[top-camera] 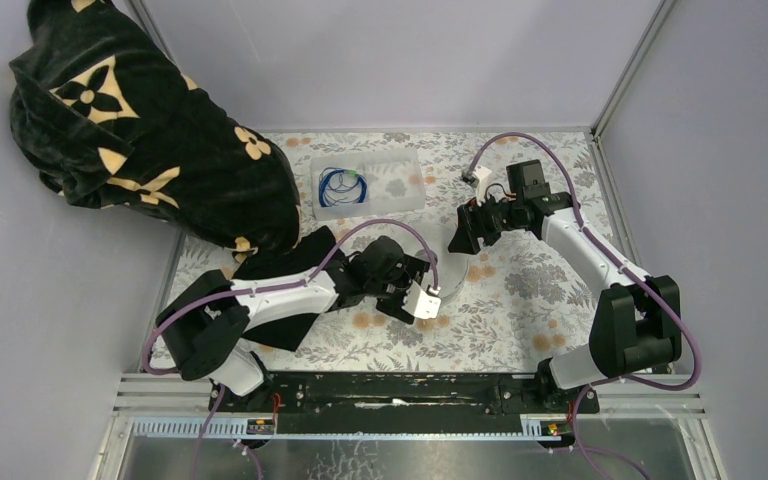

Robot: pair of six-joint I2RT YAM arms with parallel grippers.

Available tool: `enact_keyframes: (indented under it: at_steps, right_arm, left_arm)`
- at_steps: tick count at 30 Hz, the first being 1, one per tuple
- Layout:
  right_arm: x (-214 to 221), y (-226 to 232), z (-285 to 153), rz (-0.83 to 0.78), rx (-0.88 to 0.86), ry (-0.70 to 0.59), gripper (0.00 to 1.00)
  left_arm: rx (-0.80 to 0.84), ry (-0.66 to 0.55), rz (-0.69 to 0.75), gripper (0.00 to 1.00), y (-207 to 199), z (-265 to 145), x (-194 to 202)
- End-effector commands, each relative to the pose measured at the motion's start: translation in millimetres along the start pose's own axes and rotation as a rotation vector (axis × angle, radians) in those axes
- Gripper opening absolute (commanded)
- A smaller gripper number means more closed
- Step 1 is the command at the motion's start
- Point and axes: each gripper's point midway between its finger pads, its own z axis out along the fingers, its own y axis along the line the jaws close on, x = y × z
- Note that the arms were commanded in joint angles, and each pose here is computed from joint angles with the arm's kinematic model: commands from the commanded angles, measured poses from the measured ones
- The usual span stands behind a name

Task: Wrap the cables
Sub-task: Wrap the cable around the cable reel.

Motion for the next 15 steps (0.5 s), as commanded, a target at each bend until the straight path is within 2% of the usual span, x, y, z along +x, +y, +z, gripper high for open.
enact_keyframes:
  at_steps: [1, 10, 15]
  right_arm:
    - [-8.3, 5.9, -5.3, -0.015, -0.023, -0.043, 0.70]
    - [-6.7, 4.9, -4.2, -0.007, -0.030, -0.040, 0.70]
    - [-5.0, 4.0, -3.3, -0.003, -0.031, -0.035, 0.70]
  left_arm:
    - [-0.104, -0.024, 0.068, 0.88, 26.2, 3.7, -12.3]
    - [-0.137, 0.014, 0.136, 0.85, 21.6, 12.7, -7.9]
    - [-0.097, -0.022, 0.097, 0.88, 14.6, 9.0, -19.6]
